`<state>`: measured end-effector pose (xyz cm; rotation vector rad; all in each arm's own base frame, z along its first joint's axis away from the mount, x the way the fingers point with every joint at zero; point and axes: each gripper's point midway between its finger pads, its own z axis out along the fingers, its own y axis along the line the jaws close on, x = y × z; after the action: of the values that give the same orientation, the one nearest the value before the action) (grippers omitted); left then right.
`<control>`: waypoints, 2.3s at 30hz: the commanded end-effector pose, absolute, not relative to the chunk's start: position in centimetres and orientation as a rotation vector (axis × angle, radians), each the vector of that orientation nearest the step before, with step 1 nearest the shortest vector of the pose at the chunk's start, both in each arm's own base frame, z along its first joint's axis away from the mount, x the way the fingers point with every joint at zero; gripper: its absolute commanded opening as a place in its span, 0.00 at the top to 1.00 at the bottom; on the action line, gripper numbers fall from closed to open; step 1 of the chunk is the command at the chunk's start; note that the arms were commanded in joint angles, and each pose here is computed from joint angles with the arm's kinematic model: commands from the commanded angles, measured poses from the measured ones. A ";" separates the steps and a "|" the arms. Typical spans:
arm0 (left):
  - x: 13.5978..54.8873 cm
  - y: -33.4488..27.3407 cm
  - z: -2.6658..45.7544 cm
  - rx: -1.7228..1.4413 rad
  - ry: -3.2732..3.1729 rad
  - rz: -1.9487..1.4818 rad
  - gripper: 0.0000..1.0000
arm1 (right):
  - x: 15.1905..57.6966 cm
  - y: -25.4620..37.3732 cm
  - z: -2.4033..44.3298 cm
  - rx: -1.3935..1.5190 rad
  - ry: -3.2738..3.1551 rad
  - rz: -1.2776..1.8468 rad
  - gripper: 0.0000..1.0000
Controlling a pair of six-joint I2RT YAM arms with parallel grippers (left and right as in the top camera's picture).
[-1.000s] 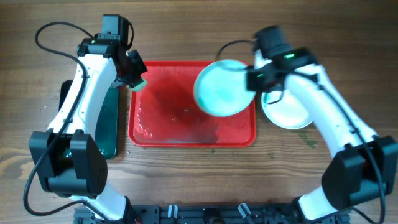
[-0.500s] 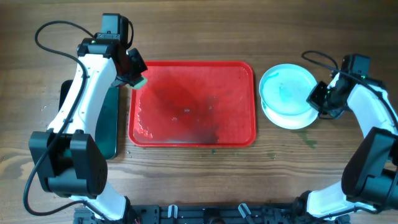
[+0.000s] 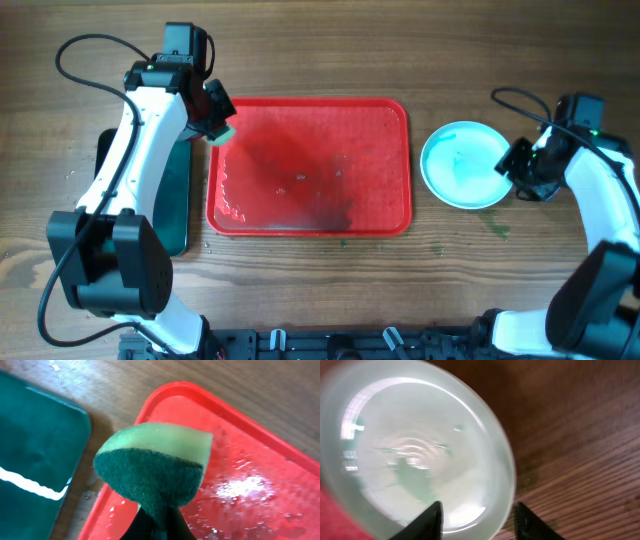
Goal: Clean dirty plates on tray and stack at the side
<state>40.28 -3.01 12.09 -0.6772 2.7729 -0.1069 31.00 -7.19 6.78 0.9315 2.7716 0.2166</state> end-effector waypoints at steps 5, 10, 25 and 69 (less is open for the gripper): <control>36.8 3.1 11.1 -0.907 2.839 0.062 0.96 | 34.0 -3.6 13.8 0.633 2.632 0.387 0.31; 35.2 7.7 10.3 -1.109 2.785 0.179 0.96 | 35.2 0.7 14.4 0.462 2.633 0.449 0.30; 30.8 14.2 7.6 -1.329 2.653 0.389 0.41 | 35.8 3.6 14.5 0.385 2.632 0.413 0.30; 32.4 11.5 24.1 -1.112 2.281 0.197 0.00 | 23.5 6.5 23.0 -0.257 1.458 0.283 0.00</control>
<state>32.33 11.44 23.80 -1.1086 2.2957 0.1873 24.08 5.30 24.34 -0.1993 1.5256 0.2543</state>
